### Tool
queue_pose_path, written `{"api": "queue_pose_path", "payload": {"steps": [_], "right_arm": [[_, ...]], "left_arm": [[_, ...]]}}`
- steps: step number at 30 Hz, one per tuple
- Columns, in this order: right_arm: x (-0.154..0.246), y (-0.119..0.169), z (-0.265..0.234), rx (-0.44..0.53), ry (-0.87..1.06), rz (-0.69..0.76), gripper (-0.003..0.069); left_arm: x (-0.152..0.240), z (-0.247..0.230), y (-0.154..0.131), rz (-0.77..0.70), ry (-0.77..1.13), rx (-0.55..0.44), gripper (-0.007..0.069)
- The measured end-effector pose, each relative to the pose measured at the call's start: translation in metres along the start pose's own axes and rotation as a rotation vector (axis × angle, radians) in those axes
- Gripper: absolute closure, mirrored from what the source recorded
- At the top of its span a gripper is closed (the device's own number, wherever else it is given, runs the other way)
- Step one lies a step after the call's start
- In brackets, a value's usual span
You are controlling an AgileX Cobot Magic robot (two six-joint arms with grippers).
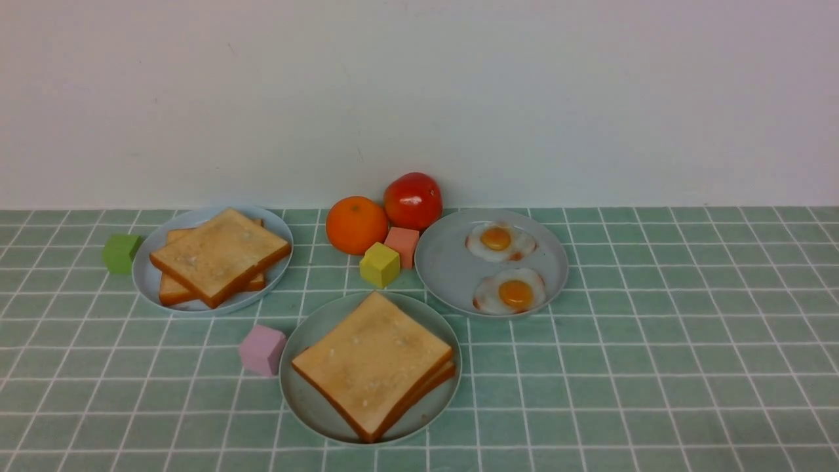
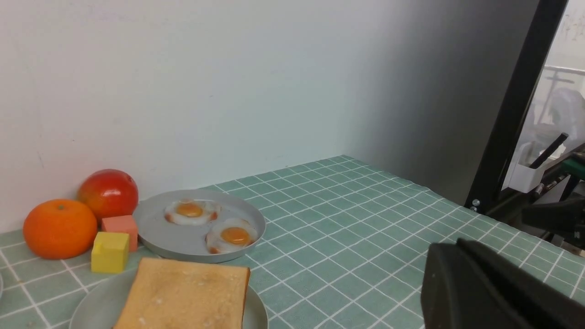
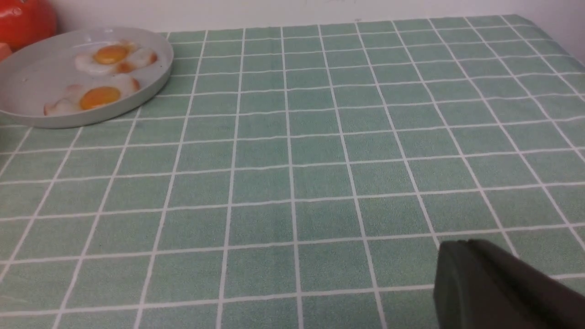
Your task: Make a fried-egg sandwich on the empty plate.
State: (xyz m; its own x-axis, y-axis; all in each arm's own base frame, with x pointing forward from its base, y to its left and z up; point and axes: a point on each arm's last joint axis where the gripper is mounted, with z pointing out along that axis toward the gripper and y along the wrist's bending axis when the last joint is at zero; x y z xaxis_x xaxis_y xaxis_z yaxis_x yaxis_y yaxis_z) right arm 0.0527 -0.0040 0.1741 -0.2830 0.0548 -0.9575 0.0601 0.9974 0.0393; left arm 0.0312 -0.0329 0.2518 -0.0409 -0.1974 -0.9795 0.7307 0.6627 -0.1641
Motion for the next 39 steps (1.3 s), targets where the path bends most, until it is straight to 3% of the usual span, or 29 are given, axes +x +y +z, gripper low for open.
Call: {"api": "queue_pose_path", "payload": {"steps": [4, 11, 12, 16, 21, 39], "right_arm": [[0.0, 0.0, 0.0, 0.0, 0.001, 0.0, 0.0659], [0.0, 0.0, 0.0, 0.0, 0.001, 0.0, 0.0658], [0.0, 0.0, 0.0, 0.0, 0.001, 0.0, 0.0658], [0.0, 0.0, 0.0, 0.0, 0.001, 0.0, 0.0658], [0.0, 0.0, 0.0, 0.0, 0.001, 0.0, 0.0658], [0.0, 0.0, 0.0, 0.001, 0.001, -0.003, 0.0645]], "left_arm": [[0.0, 0.0, 0.002, 0.012, -0.012, -0.039, 0.063], [0.006, -0.004, 0.024, 0.04, -0.043, -0.486, 0.0638], [0.018, -0.006, 0.032, 0.029, -0.024, -0.596, 0.0638], [0.055, -0.011, 0.047, -0.074, 0.075, -0.767, 0.0638], [0.073, -0.016, 0.049, -0.153, 0.235, -0.828, 0.0638], [0.074, -0.016, 0.049, -0.158, 0.234, -0.827, 0.0638]]}}
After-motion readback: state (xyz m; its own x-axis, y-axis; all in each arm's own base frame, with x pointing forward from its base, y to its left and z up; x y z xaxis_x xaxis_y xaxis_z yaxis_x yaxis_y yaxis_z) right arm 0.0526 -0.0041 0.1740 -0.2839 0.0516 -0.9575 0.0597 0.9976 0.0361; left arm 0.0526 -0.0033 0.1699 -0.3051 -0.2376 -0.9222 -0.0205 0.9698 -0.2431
